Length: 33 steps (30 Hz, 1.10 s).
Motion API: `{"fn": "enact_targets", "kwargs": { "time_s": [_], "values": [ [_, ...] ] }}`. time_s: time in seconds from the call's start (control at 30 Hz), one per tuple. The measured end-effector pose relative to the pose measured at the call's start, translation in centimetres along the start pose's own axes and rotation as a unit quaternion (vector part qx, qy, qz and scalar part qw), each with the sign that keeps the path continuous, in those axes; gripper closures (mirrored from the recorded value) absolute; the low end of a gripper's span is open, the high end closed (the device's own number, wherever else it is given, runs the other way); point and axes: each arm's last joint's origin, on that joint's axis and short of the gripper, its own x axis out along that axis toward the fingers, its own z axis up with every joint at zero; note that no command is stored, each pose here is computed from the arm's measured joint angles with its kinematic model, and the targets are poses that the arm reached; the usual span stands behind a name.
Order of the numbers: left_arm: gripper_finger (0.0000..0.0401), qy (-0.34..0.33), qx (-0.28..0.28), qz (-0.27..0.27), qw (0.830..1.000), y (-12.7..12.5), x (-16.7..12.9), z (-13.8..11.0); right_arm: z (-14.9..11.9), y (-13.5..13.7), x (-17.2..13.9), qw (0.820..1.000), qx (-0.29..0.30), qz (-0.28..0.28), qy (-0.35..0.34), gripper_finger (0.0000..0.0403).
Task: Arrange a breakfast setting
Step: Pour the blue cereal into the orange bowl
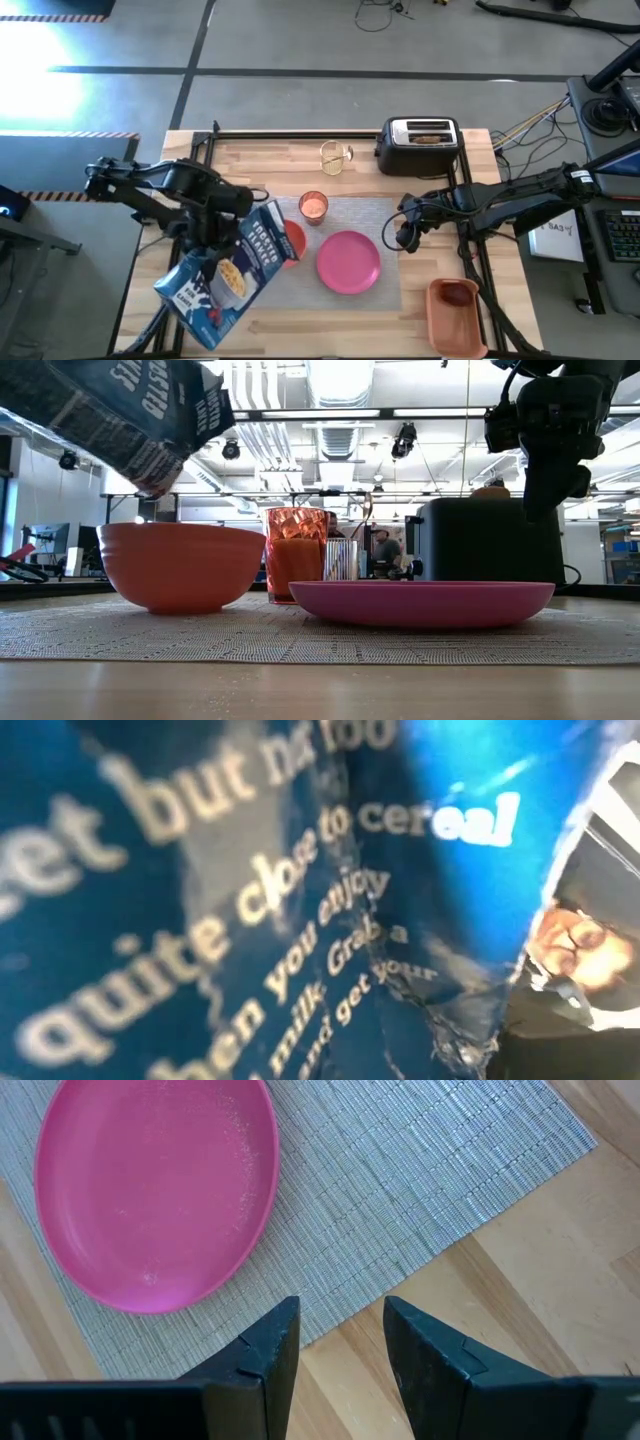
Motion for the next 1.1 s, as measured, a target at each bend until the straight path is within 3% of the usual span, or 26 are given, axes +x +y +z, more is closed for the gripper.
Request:
{"fn": "enact_targets", "kwargs": {
  "time_s": [0.3,0.67,1.1],
  "values": [
    [0.0224,0.019,-0.041,-0.04,0.998,2.0,-0.8,1.3,0.0,0.0,0.0,1.0,0.0,0.0,0.0,0.0266],
    [0.0224,0.024,-0.048,-0.082,0.995,2.9,-2.0,1.7,0.0,0.0,0.0,1.0,0.0,0.0,0.0,0.0266],
    [0.0224,0.024,-0.046,-0.09,0.995,3.7,-1.9,2.1,0.0,0.0,0.0,1.0,0.0,0.0,0.0,0.0266]
  ]
}}
